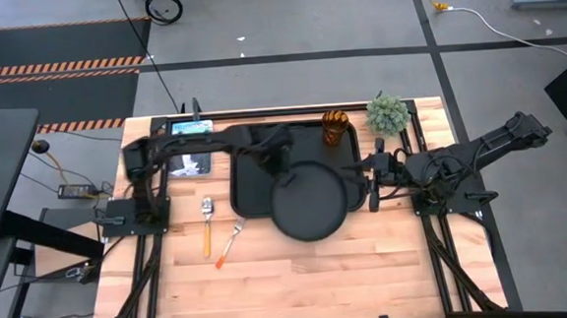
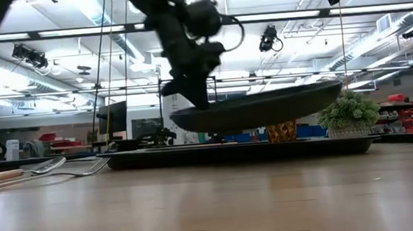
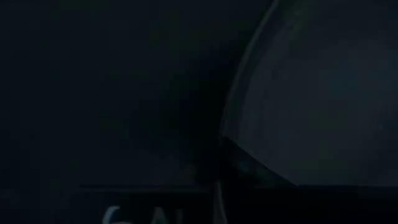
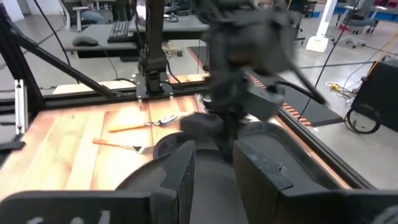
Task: Pick and place plate/cup/fork/spoon on tray
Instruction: Put the gray plate on the black tray
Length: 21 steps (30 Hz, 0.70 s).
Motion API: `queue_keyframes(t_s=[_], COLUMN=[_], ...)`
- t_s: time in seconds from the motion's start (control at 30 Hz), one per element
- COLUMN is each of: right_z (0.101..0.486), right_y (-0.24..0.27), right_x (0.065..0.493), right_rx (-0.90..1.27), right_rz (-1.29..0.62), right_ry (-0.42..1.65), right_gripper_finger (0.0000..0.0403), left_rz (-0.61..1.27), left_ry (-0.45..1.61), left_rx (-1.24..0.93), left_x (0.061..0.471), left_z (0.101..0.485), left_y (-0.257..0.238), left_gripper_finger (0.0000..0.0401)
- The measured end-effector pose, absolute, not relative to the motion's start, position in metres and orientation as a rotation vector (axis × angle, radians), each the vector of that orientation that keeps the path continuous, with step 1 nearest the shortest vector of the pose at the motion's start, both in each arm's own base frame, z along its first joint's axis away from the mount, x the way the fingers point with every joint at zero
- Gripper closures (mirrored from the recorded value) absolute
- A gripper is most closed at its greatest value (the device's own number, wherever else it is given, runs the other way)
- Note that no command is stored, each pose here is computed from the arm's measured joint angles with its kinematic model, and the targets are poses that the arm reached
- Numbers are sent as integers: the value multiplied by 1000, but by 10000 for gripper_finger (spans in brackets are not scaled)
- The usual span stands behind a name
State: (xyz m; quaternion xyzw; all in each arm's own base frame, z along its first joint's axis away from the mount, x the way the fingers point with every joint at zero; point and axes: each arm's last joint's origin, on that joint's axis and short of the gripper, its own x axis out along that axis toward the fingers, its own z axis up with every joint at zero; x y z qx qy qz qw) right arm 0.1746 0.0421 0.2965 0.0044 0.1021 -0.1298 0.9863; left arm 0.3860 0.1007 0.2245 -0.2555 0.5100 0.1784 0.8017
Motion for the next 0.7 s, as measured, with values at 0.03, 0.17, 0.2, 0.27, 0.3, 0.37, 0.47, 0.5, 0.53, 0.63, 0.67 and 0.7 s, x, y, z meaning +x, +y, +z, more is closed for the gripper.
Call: queue_keyframes(t_s=[0.03, 0.17, 0.2, 0.27, 0.3, 0.37, 0.47, 0.5, 0.53, 0.63, 0.67, 0.7], right_z=[297, 298, 299, 299, 299, 299, 299, 299, 299, 299, 300, 300], right_y=[42, 42, 42, 42, 42, 42, 42, 42, 42, 42, 42, 42], right_x=[174, 174, 174, 174, 174, 174, 174, 174, 174, 174, 174, 174], right_rx=[2, 1, 4, 4, 4, 6, 6, 7, 7, 11, 13, 15], right_rz=[-260, -259, -259, -259, -259, -259, -258, -258, -258, -258, -258, -259], right_ry=[206, 193, 189, 188, 188, 184, 183, 183, 183, 180, 179, 179], right_gripper_finger=[287, 287, 287, 287, 287, 287, 287, 287, 287, 287, 287, 287], left_rz=[386, 412, 413, 422, 431, 459, 499, 508, 520, 530, 519, 506], left_ry=[1110, 1172, 1170, 1161, 1147, 1146, 1153, 1159, 1169, 1191, 1182, 1178], left_rx=[-543, -562, -575, -603, -613, -639, -677, -689, -700, -720, -711, -710], left_x=[392, 410, 413, 418, 419, 419, 417, 415, 413, 411, 413, 414], left_z=[223, 217, 216, 216, 217, 215, 206, 204, 200, 191, 189, 188], left_y=[108, 136, 144, 159, 167, 181, 199, 204, 207, 213, 213, 212], left_gripper_finger=[390, 389, 389, 388, 388, 388, 387, 387, 387, 386, 386, 383])
